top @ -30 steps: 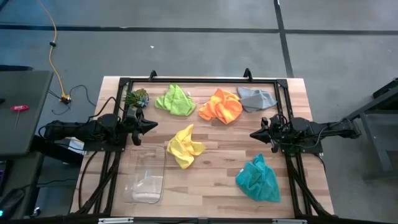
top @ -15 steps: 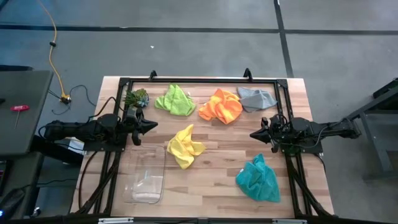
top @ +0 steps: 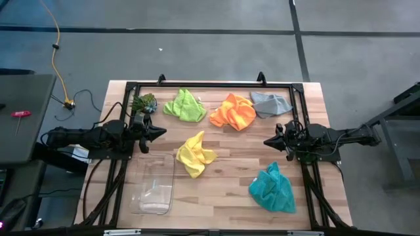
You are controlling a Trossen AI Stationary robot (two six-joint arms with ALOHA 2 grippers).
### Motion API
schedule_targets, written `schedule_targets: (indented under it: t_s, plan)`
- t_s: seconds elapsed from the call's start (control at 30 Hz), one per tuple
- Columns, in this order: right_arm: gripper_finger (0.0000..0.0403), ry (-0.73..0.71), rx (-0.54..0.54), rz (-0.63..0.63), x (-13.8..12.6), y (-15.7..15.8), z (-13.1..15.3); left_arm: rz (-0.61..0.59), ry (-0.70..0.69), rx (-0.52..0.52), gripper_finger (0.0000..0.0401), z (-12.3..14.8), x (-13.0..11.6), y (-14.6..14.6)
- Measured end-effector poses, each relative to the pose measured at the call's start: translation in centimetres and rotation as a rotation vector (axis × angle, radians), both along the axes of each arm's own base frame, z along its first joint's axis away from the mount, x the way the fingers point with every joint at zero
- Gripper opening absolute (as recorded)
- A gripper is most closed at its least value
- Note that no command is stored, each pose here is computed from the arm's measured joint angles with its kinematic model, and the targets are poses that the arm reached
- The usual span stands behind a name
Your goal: Fold microfiber towels
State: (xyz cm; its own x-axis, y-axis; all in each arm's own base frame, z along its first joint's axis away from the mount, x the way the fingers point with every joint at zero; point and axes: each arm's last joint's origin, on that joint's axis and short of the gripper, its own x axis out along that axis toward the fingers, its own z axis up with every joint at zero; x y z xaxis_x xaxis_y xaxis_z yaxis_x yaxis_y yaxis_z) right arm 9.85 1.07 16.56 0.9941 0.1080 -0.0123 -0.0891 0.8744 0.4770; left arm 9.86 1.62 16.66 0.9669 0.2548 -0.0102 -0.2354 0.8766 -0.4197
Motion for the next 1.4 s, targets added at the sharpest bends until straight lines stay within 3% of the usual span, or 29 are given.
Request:
schedule_targets:
  t_s: [0.63,0.73,0.8,0.97,1.03,1.23,1.4]
  plan:
    - [0.0000,-0.001,-0.005,-0.004,0.0,0.0,0.0,0.000,0.000,0.000,0.0000,0.0,0.0,0.0]
    - [0.0000,-0.023,-0.010,-0.090,0.0,-0.3,0.2,0.000,0.000,0.000,0.0000,0.0,0.0,0.0]
    - [0.0000,-0.090,0.088,-0.211,0.0,-0.6,0.9,0.000,0.000,0.000,0.0000,0.0,0.0,0.0]
    - [0.0000,-0.342,0.457,-0.427,-0.6,-1.4,2.9,0.000,0.000,0.000,0.0000,0.0,0.0,0.0]
    - [0.0000,-0.450,0.503,-0.461,-0.9,-1.6,3.8,0.000,0.000,0.000,0.0000,0.0,0.0,0.0]
    - [0.0000,-0.752,0.250,-0.370,-2.0,-1.4,6.9,0.000,0.000,0.000,0.0000,0.0,0.0,0.0]
    - [0.0000,-0.657,0.137,-0.433,-0.8,-1.3,8.1,0.005,-0.021,-0.015,0.0000,0.2,0.0,0.0]
